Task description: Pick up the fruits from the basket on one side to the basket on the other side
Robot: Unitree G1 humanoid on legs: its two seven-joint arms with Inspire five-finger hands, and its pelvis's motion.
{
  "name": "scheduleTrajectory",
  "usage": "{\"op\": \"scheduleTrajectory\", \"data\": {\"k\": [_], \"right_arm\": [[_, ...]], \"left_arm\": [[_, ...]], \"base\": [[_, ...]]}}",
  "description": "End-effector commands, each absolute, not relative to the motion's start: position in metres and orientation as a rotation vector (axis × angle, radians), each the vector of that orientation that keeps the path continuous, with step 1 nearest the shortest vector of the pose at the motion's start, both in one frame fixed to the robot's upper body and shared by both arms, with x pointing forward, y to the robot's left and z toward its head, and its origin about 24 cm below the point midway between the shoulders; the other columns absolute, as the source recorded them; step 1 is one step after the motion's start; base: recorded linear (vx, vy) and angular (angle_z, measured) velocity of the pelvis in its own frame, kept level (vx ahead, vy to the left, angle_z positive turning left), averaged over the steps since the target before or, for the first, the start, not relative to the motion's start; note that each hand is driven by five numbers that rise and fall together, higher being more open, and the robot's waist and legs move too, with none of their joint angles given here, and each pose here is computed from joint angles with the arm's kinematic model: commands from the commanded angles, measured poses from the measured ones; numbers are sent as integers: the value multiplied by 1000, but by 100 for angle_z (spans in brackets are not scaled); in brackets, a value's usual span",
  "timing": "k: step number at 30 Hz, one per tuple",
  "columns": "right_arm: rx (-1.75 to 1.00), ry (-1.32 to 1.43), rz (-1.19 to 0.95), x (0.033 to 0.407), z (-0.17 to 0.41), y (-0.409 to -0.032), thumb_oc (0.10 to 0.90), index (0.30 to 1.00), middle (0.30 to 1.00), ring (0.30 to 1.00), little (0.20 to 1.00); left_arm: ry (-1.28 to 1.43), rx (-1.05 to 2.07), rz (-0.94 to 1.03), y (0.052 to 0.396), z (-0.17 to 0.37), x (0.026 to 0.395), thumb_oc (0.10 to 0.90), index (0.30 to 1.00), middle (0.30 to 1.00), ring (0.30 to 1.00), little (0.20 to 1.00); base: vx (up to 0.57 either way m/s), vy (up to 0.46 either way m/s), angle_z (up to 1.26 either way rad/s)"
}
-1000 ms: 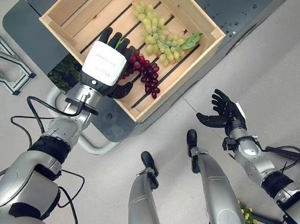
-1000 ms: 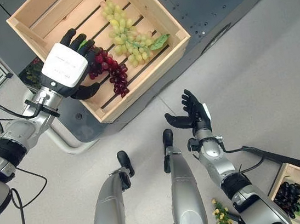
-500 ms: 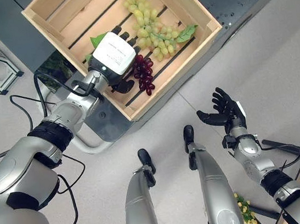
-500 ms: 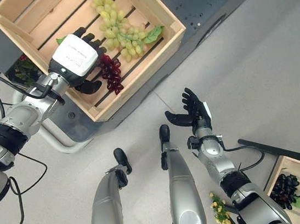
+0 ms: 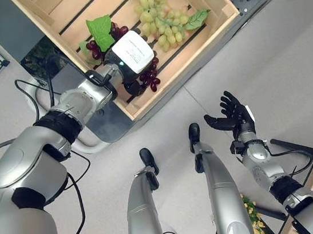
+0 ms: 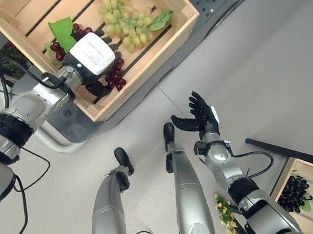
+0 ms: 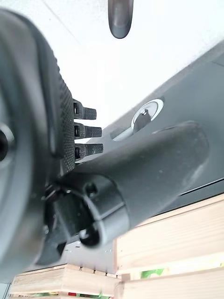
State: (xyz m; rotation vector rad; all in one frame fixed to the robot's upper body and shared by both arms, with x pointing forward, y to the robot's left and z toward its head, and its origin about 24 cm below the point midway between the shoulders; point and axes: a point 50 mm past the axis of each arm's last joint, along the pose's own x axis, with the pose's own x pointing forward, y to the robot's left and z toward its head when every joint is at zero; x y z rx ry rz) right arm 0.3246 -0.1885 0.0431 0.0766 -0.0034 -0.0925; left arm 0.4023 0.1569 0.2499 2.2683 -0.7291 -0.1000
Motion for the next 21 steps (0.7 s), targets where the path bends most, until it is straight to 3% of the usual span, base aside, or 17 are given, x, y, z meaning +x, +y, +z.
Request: {"op": "scheduleTrajectory", "data": {"k": [1,10,11,12,21], "right_arm": [[172,-176,-102,332,75,-181,800,900,900,900,900],[195,-213,-104,330,84,-180,800,900,900,900,900],[197,-217,-100,329,84,-179,800,900,900,900,900],[199,-218,-101,328,84,-179,800,900,900,900,900],[204,-245,-96,322,85,-178,800,900,900,900,900]], "left_arm": [[-535,2322,-15,177,250,412,800,900,900,900,900],[-235,2344,326,221,265,413,800,900,900,900,900],[-230,2310,381,226,269,411,507,460,460,460,460],[-234,2295,398,229,271,410,400,300,300,300,300],[-364,2268,440,233,273,404,400,300,300,300,300]], "base": [[0,0,0],[-14,-3,-3],[0,0,0],[0,0,0],[-21,8,-1]]}}
